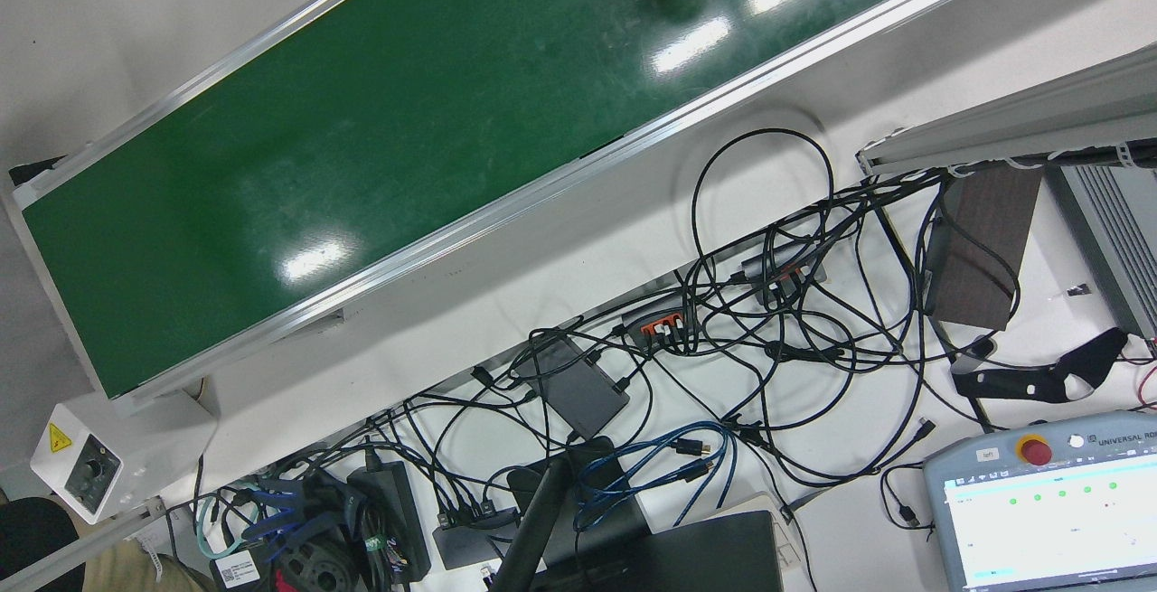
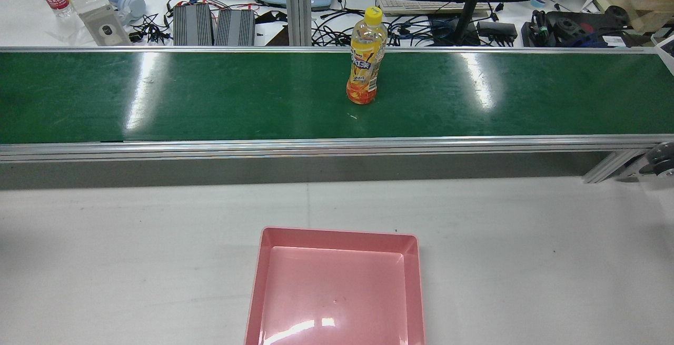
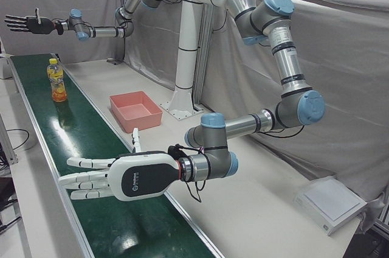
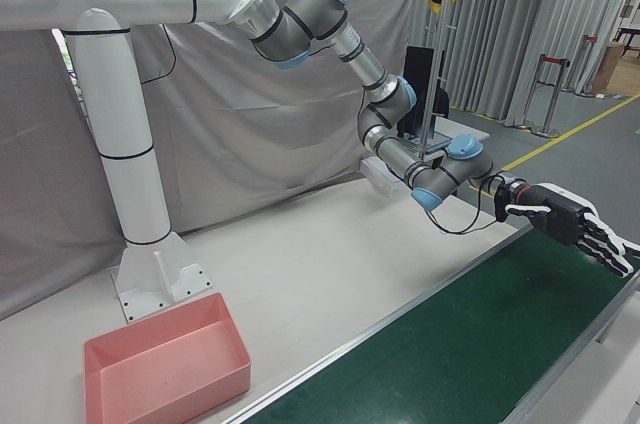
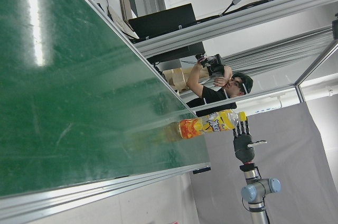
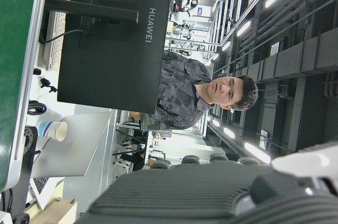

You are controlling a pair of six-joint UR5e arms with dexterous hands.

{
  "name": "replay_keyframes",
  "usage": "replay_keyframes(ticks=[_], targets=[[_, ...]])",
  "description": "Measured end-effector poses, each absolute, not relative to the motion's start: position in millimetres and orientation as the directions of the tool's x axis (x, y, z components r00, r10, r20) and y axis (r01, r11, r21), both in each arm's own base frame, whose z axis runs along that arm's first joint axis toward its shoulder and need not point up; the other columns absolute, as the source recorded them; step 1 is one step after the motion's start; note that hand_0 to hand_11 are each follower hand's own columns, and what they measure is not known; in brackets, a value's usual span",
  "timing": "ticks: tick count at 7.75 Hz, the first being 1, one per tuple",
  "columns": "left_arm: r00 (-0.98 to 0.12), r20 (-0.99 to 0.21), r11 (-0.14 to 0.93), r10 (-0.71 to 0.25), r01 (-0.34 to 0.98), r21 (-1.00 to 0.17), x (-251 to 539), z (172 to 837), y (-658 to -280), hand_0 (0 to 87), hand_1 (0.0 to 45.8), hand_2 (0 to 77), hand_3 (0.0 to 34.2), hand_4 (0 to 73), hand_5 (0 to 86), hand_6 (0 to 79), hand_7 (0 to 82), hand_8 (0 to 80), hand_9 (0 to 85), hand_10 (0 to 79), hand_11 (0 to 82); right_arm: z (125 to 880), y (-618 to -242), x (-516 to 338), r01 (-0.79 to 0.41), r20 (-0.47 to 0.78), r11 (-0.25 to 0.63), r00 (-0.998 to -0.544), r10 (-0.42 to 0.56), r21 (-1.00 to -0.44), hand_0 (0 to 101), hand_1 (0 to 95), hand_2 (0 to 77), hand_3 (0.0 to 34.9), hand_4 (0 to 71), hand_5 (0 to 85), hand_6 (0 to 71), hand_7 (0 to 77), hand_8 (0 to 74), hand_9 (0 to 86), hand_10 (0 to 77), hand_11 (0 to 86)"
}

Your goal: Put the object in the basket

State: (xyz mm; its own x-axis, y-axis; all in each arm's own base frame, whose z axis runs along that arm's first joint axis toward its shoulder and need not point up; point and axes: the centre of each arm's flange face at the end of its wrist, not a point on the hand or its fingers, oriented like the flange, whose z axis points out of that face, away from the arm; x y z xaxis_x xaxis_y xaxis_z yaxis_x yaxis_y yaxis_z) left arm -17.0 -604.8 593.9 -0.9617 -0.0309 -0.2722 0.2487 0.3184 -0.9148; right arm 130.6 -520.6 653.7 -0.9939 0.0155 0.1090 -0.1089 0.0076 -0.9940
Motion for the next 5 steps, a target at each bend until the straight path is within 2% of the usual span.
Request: replay_keyframes(ticks=[5], targets=[[-0.962,-0.272,0.319,-0.033,0.248,-0.915,-16.1,593.7,-605.0,46.5,2.7,0.0,0.0,16.4,13.1,0.0,0.5,8.7,12.0,5.4,8.7,653.8,-520.6,130.6,-0.109,0.109,0.007,-0.994,0.015,-0.994,0,0.0,0.5,0.3,0.0,0.0,0.0,0.5,0.0,0.0,0.0,0.0]])
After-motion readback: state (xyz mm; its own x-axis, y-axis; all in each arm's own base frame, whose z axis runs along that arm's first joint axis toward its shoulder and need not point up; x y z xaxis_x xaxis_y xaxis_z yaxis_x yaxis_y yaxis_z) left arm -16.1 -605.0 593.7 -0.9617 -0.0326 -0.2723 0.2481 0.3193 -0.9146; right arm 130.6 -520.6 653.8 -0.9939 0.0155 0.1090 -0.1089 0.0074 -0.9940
